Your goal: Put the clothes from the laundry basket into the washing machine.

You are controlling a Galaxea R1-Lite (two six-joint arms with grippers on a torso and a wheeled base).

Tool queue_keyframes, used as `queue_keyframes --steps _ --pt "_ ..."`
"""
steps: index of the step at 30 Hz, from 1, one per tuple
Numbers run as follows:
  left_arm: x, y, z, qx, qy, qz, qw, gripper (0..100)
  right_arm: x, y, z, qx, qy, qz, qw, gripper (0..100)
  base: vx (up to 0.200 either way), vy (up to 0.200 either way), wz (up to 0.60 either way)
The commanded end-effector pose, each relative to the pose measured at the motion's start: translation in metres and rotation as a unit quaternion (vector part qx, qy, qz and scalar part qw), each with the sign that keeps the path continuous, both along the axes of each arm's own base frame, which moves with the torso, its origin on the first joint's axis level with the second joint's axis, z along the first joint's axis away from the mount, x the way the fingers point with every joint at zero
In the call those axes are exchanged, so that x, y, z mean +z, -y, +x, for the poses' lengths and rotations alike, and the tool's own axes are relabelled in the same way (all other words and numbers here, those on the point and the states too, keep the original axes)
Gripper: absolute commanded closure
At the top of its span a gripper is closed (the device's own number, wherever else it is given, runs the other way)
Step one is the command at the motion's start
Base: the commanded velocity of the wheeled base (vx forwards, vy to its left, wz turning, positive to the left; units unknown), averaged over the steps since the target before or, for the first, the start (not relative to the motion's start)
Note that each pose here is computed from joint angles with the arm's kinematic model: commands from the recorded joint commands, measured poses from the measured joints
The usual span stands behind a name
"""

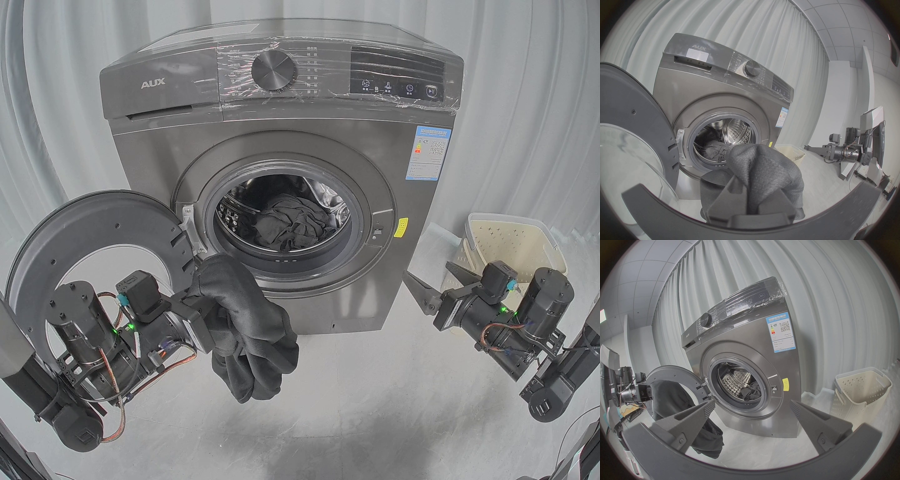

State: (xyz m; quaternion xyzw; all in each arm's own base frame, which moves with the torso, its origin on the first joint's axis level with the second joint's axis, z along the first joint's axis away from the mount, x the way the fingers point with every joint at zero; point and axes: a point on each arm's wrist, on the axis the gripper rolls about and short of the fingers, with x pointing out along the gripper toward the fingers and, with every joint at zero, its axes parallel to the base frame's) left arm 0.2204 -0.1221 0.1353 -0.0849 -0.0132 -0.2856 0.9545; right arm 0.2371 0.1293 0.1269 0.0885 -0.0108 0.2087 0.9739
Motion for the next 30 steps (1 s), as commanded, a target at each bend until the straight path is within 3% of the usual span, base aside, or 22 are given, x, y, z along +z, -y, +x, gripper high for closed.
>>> queue_keyframes --steps 1,12,21,30 --pt "-0.008 0.002 0.006 0.003 -0.011 0.012 0.9999 100 0.0 -0.001 -0.001 0.003 0.001 0.001 1.0 0 0.2 0.0 0.0" --pt "-0.013 0.003 0.007 0.001 -0.016 0.02 0.9997 100 0.0 -0.001 -0.001 0.002 0.0 0.0 1.0 0 0.2 0.0 0.0" --pt "-0.016 0.005 0.006 -0.002 -0.021 0.026 0.9995 100 -0.001 -0.002 -0.001 0.006 -0.002 0.0 1.0 0 0.0 0.0 0.0" --pt "-0.02 0.006 0.007 -0.002 -0.026 0.029 0.9992 100 -0.001 -0.002 -0.001 0.005 -0.002 0.0 1.0 0 0.2 0.0 0.0"
